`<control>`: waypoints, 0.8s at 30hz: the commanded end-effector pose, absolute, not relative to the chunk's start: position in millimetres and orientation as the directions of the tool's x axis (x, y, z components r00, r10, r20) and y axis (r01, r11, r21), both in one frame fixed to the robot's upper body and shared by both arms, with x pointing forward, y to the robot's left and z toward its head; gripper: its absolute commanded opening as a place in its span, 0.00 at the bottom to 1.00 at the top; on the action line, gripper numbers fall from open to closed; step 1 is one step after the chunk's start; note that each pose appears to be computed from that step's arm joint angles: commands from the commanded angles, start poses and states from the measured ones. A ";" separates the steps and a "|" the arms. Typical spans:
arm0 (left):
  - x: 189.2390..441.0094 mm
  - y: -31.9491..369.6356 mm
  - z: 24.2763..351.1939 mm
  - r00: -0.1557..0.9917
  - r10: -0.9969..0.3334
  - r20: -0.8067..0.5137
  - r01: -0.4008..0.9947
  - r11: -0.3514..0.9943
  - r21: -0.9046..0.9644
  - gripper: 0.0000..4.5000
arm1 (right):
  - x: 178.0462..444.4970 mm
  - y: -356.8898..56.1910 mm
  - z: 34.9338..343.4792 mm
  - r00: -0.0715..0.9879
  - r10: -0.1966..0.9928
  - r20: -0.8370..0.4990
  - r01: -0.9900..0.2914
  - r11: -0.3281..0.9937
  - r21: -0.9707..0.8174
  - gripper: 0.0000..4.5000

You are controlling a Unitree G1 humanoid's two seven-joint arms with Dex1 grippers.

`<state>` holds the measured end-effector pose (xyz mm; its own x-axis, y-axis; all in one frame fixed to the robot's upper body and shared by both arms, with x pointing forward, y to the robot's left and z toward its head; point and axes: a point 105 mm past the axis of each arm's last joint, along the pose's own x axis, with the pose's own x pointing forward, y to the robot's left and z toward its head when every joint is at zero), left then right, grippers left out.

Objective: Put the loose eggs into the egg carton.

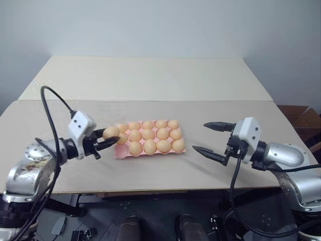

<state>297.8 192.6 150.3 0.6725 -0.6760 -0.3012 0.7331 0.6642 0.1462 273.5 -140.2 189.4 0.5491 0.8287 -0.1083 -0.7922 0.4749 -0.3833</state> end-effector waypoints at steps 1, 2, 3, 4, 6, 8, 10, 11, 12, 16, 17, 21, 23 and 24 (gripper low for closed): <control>295.2 182.5 143.0 0.638 -0.695 -0.332 0.760 0.636 0.133 0.40 | 270.3 -139.5 203.8 0.556 0.828 -0.067 -0.771 0.485 -0.412 1.00; 295.0 181.8 141.6 0.631 -0.698 -0.338 0.765 0.633 0.121 0.45 | 269.8 -140.2 204.3 0.559 0.827 -0.066 -0.770 0.487 -0.412 1.00; 294.3 180.9 141.0 0.621 -0.706 -0.341 0.772 0.627 0.107 0.52 | 269.4 -140.7 204.6 0.562 0.825 -0.065 -0.768 0.490 -0.412 1.00; 293.1 179.8 141.3 0.610 -0.716 -0.340 0.781 0.617 0.102 0.58 | 269.2 -141.2 204.6 0.565 0.822 -0.065 -0.766 0.494 -0.412 1.00; 292.9 179.2 144.2 0.607 -0.723 -0.331 0.784 0.613 0.101 0.71 | 269.2 -141.5 204.7 0.571 0.818 -0.064 -0.762 0.500 -0.412 1.00; 293.4 181.7 148.1 0.615 -0.719 -0.325 0.780 0.615 0.115 0.87 | 269.1 -141.3 205.2 0.573 0.817 -0.061 -0.761 0.503 -0.411 1.00; 294.2 187.2 155.0 0.639 -0.703 -0.313 0.763 0.630 0.144 0.99 | 269.0 -140.7 206.0 0.573 0.817 -0.057 -0.760 0.504 -0.411 1.00; 293.9 191.8 160.8 0.656 -0.691 -0.303 0.750 0.641 0.162 0.99 | 268.9 -140.2 206.5 0.573 0.818 -0.054 -0.759 0.505 -0.412 1.00; 291.7 196.9 168.3 0.667 -0.688 -0.284 0.742 0.647 0.175 0.99 | 269.0 -139.7 207.0 0.572 0.819 -0.051 -0.758 0.504 -0.413 1.00; 282.1 218.2 188.8 0.705 -0.668 -0.239 0.709 0.672 0.214 0.99 | 269.6 -138.4 208.2 0.564 0.824 -0.044 -0.762 0.500 -0.411 1.00; 279.8 224.4 191.5 0.717 -0.657 -0.232 0.697 0.682 0.223 0.99 | 269.9 -138.1 208.3 0.560 0.827 -0.044 -0.764 0.496 -0.412 1.00; 263.9 248.3 190.8 0.738 -0.631 -0.242 0.675 0.696 0.244 0.99 | 271.8 -138.2 209.3 0.544 0.838 -0.046 -0.773 0.479 -0.415 1.00; 253.7 258.3 190.8 0.747 -0.623 -0.233 0.664 0.712 0.226 0.99 | 273.7 -140.7 209.6 0.539 0.841 -0.053 -0.776 0.471 -0.420 1.00; 249.9 262.0 190.9 0.752 -0.618 -0.227 0.658 0.722 0.215 0.99 | 274.4 -142.1 209.6 0.537 0.841 -0.055 -0.777 0.468 -0.421 1.00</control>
<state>254.6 259.6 172.0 0.7407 -0.6101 -0.2814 0.6637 0.7294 0.1658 276.2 -139.1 195.1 0.5434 0.8341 -0.0952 -0.7957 0.4756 -0.3749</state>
